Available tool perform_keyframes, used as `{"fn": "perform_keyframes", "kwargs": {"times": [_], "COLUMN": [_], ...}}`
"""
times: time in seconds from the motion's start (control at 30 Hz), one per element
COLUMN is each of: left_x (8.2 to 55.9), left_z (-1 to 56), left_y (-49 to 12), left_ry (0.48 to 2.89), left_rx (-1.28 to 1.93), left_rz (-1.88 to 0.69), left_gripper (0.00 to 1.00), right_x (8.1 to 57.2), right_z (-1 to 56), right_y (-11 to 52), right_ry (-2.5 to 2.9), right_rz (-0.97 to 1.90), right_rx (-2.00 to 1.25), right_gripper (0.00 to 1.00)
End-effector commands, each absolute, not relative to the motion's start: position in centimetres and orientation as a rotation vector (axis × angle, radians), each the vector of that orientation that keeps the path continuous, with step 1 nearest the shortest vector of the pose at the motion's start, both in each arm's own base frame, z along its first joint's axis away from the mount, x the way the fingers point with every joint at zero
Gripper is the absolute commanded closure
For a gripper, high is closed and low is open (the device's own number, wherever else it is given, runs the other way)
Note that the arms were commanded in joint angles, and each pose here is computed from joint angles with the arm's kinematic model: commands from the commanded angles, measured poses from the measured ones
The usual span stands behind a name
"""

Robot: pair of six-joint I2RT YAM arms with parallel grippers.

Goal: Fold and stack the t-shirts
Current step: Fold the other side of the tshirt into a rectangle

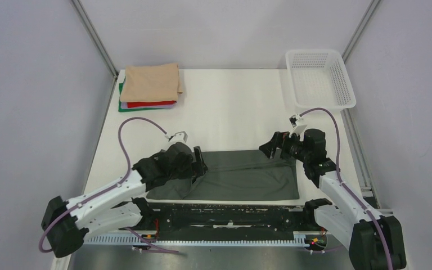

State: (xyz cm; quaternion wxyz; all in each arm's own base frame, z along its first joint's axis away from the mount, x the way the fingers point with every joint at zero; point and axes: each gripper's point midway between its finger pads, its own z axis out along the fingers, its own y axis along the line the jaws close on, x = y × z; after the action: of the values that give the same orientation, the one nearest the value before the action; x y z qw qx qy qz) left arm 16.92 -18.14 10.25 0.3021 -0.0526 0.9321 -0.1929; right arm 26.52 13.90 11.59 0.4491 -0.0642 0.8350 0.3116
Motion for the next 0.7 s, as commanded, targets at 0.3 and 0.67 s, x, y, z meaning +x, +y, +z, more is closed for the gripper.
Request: {"fn": "perform_keyframes", "kwargs": {"times": [0.3,0.67], "left_x": [15.7,15.5], "left_z": [3.7,5.8], "left_y": [-22.9,-21.4], "left_ry": [2.664,2.625], "left_rx": [-0.032,0.006], "left_rz": [-0.646,-0.605], "left_gripper": [0.00,0.00], "right_x": [26.1,25.7], "right_z": [9.2,7.8], "right_y": [14.4,14.1], "right_ry": [2.098,2.143], "right_rz": [0.798,0.778], "right_rx": [-0.181,-0.178], "right_gripper": [0.02,0.02]}}
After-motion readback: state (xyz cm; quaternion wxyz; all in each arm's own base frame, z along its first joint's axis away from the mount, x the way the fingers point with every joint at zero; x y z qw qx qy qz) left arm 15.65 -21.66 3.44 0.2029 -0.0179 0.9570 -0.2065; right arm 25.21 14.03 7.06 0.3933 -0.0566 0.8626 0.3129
